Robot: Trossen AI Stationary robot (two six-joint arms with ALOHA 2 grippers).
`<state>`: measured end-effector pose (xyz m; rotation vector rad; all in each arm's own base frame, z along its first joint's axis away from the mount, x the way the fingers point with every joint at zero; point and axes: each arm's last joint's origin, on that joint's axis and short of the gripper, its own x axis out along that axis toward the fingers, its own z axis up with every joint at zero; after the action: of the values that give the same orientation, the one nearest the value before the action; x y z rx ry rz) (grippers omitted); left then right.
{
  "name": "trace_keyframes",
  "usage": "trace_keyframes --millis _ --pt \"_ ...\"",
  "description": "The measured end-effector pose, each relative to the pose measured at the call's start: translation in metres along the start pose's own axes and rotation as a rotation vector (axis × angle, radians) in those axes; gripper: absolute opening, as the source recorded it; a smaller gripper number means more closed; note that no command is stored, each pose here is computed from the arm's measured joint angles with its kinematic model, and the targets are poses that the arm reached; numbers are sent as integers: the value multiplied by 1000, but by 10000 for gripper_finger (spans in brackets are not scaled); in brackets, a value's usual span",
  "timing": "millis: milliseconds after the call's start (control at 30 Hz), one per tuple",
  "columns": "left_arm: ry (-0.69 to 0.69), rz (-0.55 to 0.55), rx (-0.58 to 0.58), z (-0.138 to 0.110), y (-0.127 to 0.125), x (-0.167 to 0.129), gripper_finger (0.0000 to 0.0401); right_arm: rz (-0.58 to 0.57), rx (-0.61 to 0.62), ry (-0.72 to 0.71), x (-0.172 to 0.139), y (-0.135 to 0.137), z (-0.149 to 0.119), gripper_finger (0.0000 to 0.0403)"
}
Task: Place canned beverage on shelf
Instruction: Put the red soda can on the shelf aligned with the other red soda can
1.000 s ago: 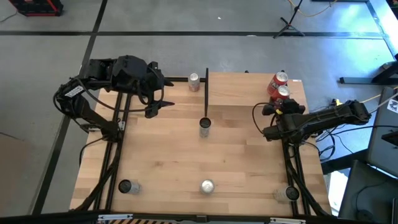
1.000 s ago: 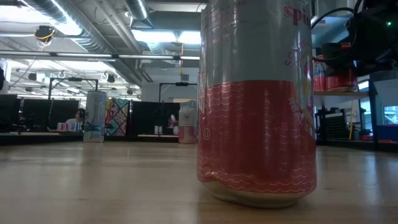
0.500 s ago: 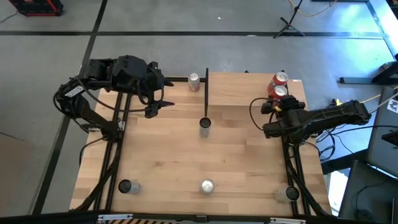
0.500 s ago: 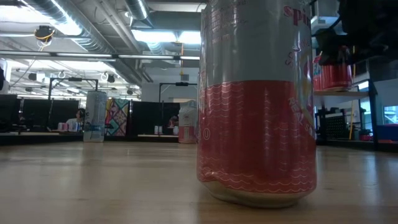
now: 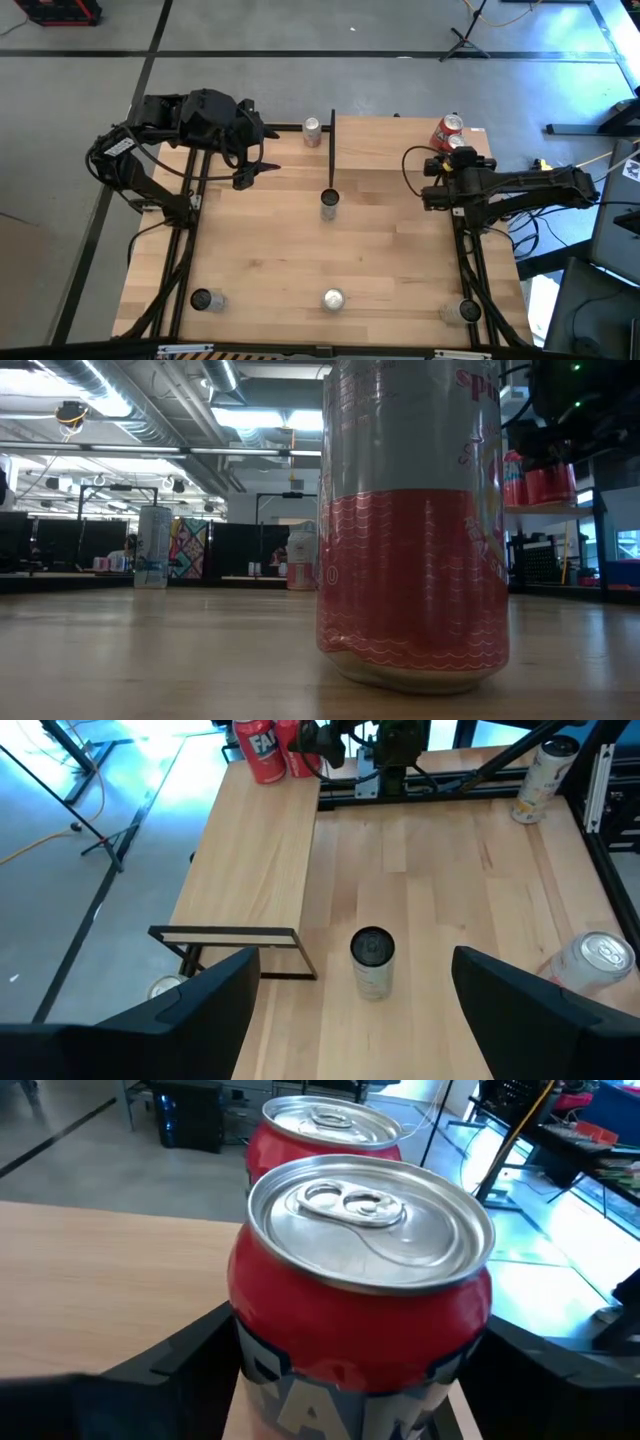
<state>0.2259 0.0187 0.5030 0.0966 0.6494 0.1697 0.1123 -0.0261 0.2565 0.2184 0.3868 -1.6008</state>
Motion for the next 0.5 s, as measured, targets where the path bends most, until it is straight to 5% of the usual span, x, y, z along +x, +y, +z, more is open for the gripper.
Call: trace_keyframes --millis 500 --pt "0 0 5 0 0 0 319 38 33 26 -9 2 22 354"
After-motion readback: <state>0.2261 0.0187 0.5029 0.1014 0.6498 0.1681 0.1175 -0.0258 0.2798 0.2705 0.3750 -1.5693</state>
